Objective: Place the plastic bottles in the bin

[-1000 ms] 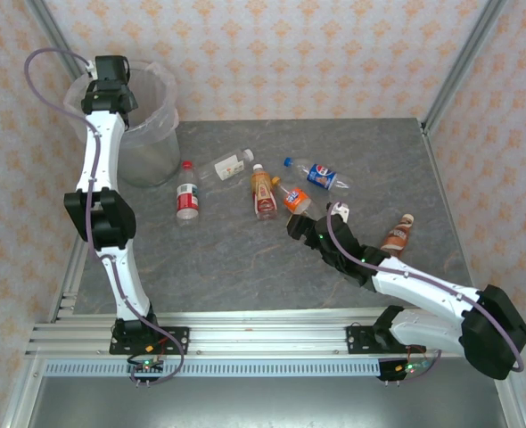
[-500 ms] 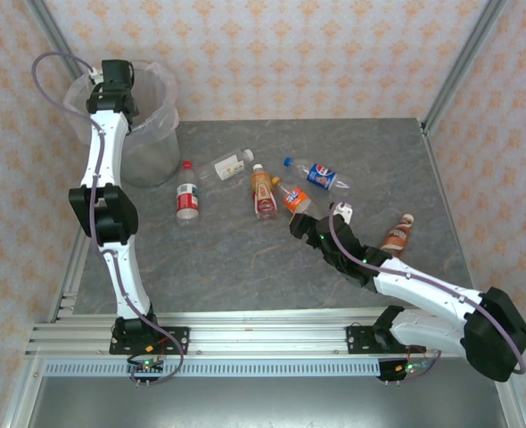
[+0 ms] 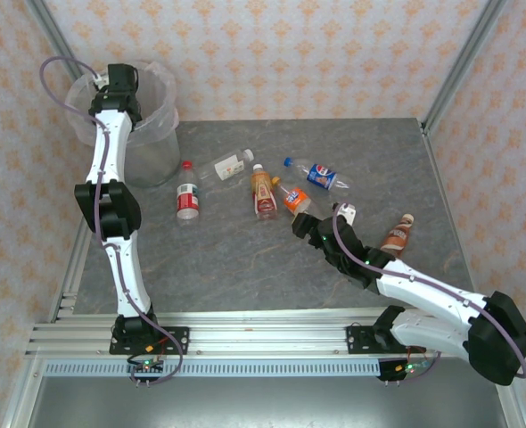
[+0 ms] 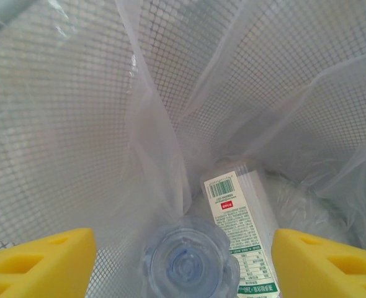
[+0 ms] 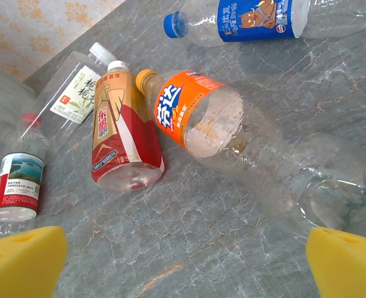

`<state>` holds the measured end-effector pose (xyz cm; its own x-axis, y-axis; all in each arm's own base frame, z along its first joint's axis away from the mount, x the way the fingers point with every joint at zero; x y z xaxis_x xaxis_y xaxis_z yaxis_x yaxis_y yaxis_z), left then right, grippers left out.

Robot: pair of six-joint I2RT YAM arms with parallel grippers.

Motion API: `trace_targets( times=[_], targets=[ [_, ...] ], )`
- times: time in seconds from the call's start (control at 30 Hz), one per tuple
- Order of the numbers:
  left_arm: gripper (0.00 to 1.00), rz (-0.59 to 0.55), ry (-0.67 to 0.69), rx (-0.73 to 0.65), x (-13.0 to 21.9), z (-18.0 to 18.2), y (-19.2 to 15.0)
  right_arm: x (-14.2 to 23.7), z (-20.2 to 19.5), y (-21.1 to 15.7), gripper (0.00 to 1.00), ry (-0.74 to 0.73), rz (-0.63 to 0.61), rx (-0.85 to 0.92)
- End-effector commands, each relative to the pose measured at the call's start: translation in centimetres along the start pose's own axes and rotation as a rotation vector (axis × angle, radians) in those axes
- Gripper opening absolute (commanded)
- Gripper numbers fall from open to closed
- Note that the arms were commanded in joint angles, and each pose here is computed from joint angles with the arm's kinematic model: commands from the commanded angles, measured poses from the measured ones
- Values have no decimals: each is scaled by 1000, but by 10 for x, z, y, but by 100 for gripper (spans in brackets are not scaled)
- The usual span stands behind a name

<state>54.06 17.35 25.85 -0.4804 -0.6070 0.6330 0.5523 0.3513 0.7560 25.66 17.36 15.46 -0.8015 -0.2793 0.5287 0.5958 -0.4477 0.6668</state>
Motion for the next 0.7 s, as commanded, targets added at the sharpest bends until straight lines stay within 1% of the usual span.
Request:
trace_targets(
  times=[0.0,0.07,0.2,0.37,0.53,0.63,0.67],
  targets=[
    [79,-12,-19,42,18,8,13,2,-9,2,99,-31,-23,-2],
    [80,-19,-57,66,27,7,18,2,-7,3,99,-24,-24,0],
    [82,-34,-177,116,49,-1,29,2,-2,3,99,1,-19,15],
    [85,-81,-301,163,87,-5,48,2,3,6,99,22,-28,31],
    [94,-160,-374,182,129,-2,67,0,3,6,99,23,-34,28],
    [100,-198,-408,180,153,-3,70,-2,4,5,99,31,-39,24],
    [100,-209,-416,177,160,-3,71,-2,5,5,99,36,-40,25]
  ],
)
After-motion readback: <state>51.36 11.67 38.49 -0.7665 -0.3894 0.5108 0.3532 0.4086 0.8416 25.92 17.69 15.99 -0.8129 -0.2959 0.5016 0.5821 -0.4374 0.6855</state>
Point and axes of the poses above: each hand's point on the last joint's axis, 136 mm out from that joint toward the fingers, its own x axis back along the fingers, its own z axis along the line the jaws close on, y = z × x, the point moved 2 cm from there along x, back along the fingers, and after that the axes turned 1 degree about x, right-handed, at the moved point
